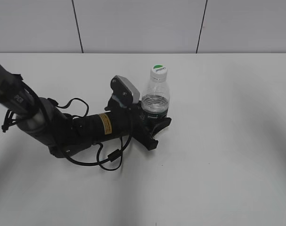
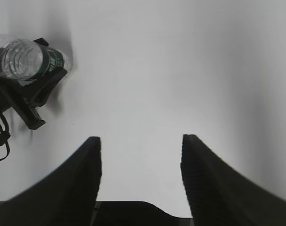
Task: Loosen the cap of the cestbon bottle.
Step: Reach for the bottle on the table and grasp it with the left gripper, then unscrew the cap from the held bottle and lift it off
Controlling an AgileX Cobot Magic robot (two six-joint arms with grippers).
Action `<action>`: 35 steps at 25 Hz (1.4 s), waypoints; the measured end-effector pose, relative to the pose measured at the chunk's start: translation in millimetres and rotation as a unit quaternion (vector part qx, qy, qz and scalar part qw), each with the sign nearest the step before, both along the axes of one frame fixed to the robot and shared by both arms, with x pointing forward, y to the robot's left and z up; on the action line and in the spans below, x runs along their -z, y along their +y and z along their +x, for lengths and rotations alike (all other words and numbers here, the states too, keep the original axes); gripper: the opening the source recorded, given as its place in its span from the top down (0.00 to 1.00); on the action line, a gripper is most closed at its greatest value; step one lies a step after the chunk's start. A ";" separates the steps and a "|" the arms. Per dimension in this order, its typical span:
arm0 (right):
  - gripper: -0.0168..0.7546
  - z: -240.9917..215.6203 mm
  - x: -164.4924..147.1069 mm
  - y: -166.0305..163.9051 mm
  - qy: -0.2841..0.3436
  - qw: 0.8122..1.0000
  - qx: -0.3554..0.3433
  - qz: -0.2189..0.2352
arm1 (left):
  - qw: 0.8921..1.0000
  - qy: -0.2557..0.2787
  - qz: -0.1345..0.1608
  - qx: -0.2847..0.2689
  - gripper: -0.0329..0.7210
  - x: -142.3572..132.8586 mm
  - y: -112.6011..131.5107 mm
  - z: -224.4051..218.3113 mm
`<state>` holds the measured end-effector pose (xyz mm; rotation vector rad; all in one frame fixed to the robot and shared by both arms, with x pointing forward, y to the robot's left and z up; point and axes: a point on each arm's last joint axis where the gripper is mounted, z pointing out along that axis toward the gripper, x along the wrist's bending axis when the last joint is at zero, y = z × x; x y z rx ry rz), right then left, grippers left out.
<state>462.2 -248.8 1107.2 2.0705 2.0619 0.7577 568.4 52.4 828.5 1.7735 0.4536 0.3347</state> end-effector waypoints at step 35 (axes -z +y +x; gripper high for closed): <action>0.43 143.5 45.0 204.8 0.087 0.990 -0.111 -0.021 | 1.000 0.001 -0.021 -0.003 0.44 6.3 -0.7 0.7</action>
